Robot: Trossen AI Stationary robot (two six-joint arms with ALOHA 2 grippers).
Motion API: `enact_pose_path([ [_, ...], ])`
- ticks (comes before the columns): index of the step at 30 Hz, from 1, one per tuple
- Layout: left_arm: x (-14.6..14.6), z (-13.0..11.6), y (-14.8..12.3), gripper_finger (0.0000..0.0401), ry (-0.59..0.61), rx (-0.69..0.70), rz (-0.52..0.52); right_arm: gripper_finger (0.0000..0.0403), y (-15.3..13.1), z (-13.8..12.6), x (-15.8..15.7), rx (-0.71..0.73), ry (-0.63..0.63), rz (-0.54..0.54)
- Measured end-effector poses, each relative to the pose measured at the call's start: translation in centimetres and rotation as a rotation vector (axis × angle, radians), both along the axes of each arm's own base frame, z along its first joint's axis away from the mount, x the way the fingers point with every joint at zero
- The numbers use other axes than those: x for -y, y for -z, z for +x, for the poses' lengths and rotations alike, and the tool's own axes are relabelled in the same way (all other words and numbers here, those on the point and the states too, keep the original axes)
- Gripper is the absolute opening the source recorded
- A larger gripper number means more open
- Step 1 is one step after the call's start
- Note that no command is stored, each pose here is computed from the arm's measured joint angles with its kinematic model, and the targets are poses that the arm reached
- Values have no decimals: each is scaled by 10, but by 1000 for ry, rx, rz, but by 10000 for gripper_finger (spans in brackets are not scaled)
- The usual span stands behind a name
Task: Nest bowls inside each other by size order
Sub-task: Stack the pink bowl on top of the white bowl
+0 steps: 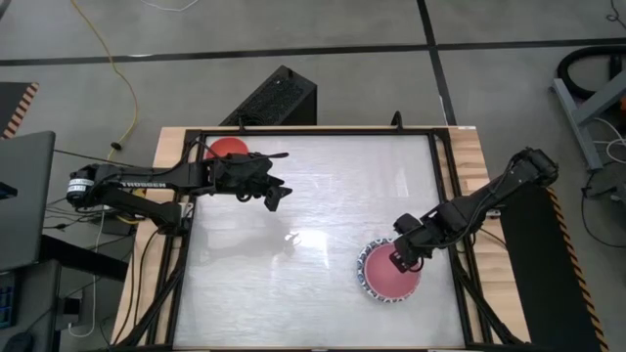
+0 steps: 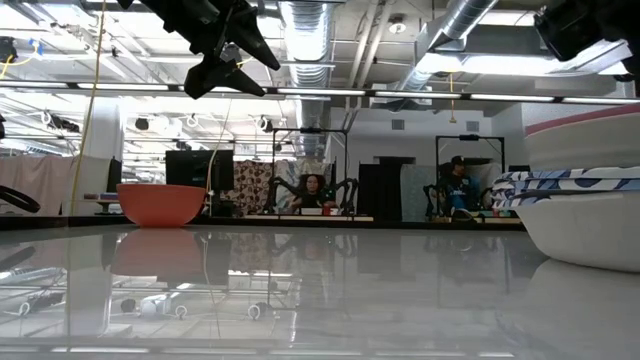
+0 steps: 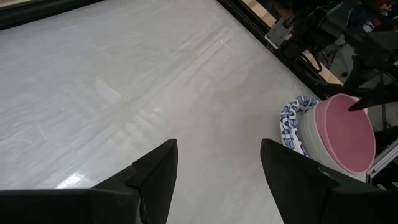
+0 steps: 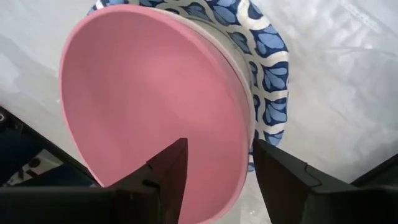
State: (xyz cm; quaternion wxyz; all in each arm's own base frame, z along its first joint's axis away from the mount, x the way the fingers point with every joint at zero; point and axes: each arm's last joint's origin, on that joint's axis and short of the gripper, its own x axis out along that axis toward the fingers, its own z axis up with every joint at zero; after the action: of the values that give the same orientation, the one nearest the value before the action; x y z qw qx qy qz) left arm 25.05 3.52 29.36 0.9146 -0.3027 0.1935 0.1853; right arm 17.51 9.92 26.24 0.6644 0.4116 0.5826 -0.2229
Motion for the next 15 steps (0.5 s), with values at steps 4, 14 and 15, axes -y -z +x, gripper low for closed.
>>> enact_pose_path([
  [4,0,0,0,219,0,0,0,203,0,0,0,4,-14,-6],
  [14,0,0,0,219,0,0,0,203,-19,-5,4,20,11,-145],
  [15,0,0,0,219,0,0,0,201,-21,-5,3,30,5,-145],
])
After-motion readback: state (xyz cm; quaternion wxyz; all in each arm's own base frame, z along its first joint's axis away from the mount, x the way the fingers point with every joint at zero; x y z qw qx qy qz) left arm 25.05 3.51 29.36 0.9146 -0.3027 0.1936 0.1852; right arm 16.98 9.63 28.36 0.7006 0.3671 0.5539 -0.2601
